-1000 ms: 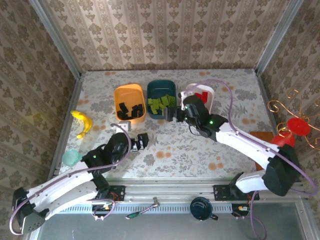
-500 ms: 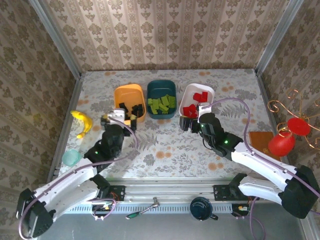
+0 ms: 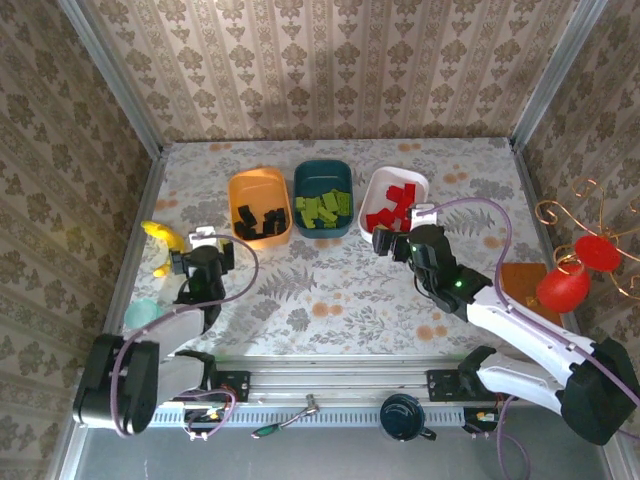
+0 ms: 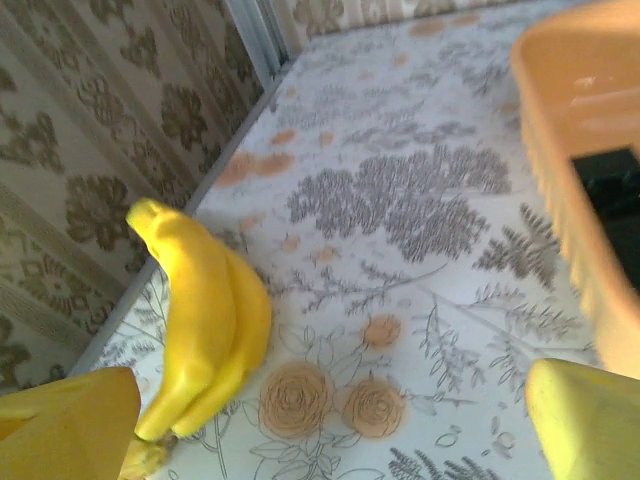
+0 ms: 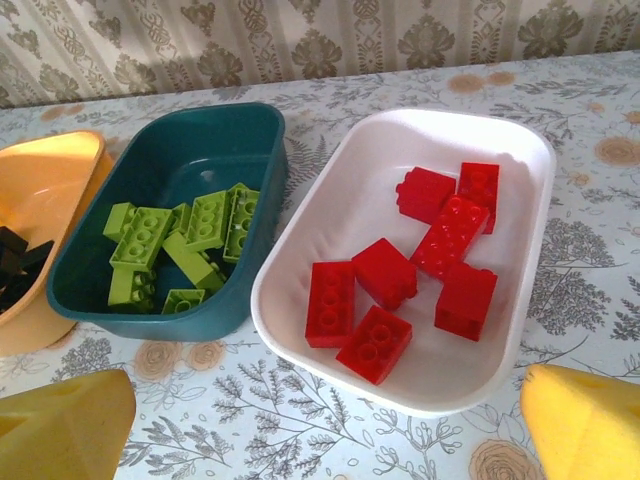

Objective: Sort the legos into containers by color
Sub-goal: Reset both arms

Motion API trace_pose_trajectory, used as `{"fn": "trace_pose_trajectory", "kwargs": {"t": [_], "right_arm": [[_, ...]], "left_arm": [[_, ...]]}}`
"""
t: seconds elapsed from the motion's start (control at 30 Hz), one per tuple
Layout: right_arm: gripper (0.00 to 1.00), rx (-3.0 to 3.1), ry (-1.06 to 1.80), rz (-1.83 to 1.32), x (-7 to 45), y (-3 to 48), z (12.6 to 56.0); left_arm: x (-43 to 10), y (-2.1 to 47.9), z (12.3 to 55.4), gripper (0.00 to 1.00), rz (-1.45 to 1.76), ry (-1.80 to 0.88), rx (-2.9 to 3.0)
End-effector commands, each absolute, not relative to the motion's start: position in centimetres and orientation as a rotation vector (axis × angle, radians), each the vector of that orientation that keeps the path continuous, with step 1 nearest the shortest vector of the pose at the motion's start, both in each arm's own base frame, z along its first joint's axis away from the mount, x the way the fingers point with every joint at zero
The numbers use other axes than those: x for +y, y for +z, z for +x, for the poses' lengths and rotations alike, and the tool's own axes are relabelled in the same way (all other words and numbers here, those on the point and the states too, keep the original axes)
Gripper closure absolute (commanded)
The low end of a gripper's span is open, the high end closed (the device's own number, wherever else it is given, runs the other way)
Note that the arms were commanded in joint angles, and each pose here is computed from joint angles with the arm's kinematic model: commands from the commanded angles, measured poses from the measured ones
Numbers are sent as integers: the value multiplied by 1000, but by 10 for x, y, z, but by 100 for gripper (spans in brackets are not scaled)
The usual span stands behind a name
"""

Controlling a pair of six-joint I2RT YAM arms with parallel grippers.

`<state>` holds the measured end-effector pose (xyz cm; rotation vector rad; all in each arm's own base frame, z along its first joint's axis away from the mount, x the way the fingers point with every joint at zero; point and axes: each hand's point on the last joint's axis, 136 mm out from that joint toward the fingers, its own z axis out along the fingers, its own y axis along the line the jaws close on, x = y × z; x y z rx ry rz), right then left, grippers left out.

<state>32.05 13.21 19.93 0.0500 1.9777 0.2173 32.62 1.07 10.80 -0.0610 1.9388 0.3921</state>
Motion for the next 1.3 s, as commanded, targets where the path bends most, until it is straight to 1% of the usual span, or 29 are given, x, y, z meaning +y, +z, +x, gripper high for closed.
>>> {"fn": "trace_pose_trajectory", "kwargs": {"t": [0.0,0.17,0.3,0.47,0.63,0.7,0.87,0.93,1.07,1.17,1.27], "right_arm": [[0,1888,285,68,131,215,318],[0,1873,268,62,127,218,318],[0,1875,270,55,128,217,319],[0,1883,257,47,128,215,319],[0,1891,244,134,121,212,323],[0,1894,221,118,121,212,325],[0,1905,132,109,110,210,330],[0,1888,102,62,108,213,331],[0,1838,31,93,84,225,334],[0,1768,-100,74,59,233,342],[0,1758,-179,145,22,221,347]], "left_arm": [[-2,137,348,0,-16,290,1785],[-17,135,363,0,117,222,1772],[-11,130,373,0,127,194,1780],[-13,107,379,0,138,156,1767],[-1,103,388,0,87,128,1811],[6,100,392,0,51,102,1846],[15,99,396,0,-5,126,1872],[20,99,395,0,-36,192,1872],[17,101,395,0,-25,213,1864],[15,100,396,0,-10,208,1871],[15,100,397,0,-9,207,1873]]}}
